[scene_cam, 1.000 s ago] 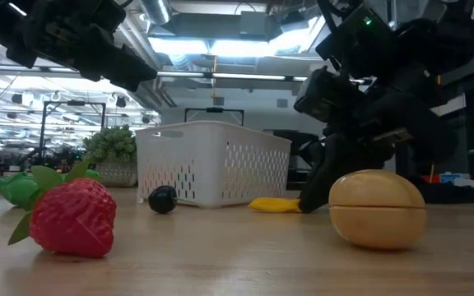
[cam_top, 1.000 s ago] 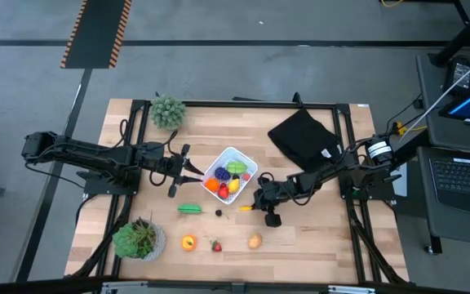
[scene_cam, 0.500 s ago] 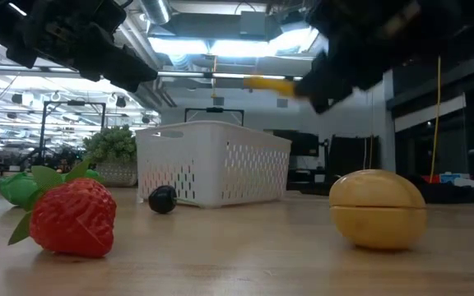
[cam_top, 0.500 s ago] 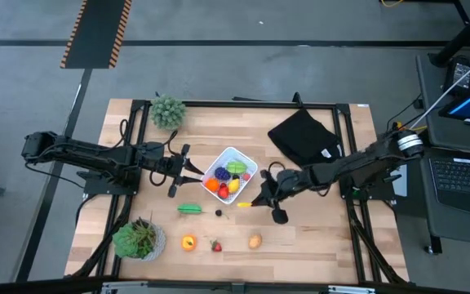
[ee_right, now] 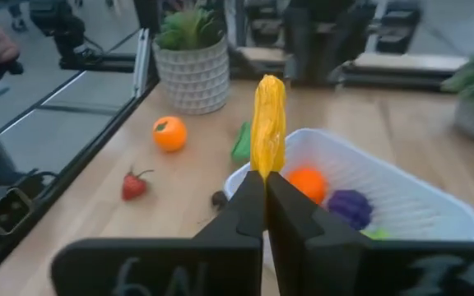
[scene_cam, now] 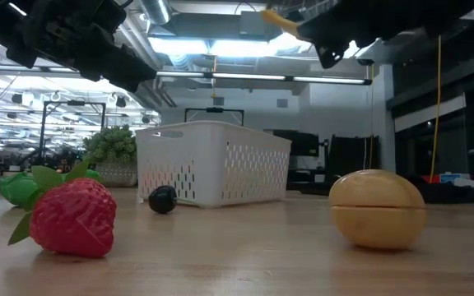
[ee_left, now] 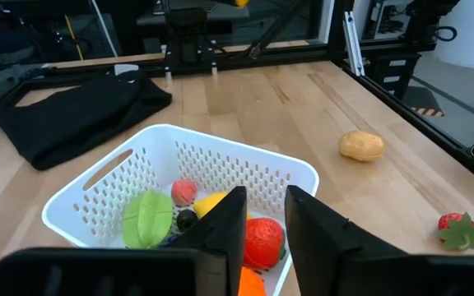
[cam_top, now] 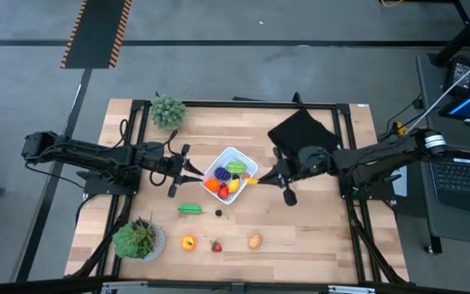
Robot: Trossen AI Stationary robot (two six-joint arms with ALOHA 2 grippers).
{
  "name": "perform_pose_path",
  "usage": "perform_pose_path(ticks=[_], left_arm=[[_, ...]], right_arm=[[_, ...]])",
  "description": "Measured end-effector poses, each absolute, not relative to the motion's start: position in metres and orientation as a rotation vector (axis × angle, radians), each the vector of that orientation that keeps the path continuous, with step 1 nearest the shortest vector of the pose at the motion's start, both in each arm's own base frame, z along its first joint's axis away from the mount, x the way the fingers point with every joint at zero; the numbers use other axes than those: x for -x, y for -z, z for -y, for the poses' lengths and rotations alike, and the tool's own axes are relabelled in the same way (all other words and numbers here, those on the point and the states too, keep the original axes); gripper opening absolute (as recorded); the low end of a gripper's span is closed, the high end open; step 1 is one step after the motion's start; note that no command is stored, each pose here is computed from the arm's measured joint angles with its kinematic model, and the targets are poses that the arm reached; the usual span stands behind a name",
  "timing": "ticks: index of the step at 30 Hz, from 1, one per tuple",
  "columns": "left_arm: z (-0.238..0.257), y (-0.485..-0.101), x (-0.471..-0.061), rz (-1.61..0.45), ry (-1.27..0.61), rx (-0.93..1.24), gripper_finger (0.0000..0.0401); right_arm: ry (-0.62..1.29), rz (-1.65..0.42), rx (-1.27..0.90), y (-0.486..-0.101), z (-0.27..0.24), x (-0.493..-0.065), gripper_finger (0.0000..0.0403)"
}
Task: Pick and placing Produce into tupperware
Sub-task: Put the corn into the white bin
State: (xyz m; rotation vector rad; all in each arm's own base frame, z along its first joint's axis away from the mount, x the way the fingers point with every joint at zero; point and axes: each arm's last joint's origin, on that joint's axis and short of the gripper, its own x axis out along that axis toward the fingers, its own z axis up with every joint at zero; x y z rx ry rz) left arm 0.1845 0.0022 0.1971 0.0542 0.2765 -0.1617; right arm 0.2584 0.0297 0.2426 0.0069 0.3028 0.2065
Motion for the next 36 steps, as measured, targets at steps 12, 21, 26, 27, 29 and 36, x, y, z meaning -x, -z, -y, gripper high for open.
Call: perform_pose_path(ticks=[12,21,26,27,29,36], left_arm=[[-0.002,-0.198,-0.185,-0.268,0.164,-0.08,0.0053],[-0.003,-0.198,-0.185,-0.264,0.169,-0.123,0.0034],[-0.002,-0.198,-0.185,-0.26,0.174,-0.159,0.0024],[-0.002,-0.198,-0.185,-0.259,0.174,-0.16,0.0021],[-0.002,-0.198,-0.185,-0.259,0.174,-0.16,0.0018],[-0.002,-0.197,-0.185,-0.264,0.174,-0.16,0.0004]], right_arm=[[-0.137,-0.062,0.033,-0.209,-0.006,-0.236,0.0004],[-0.04,0.015,0.033,-0.2,0.002,-0.225,0.0004],[-0.017,0.02,0.036,-0.207,0.006,-0.242,0.0004],[-0.012,0.012,0.036,-0.206,0.007,-0.246,0.0004],[-0.003,-0.013,0.034,-0.202,0.009,-0.255,0.0004],[0.021,0.014,0.005,-0.188,0.018,-0.29,0.0004]])
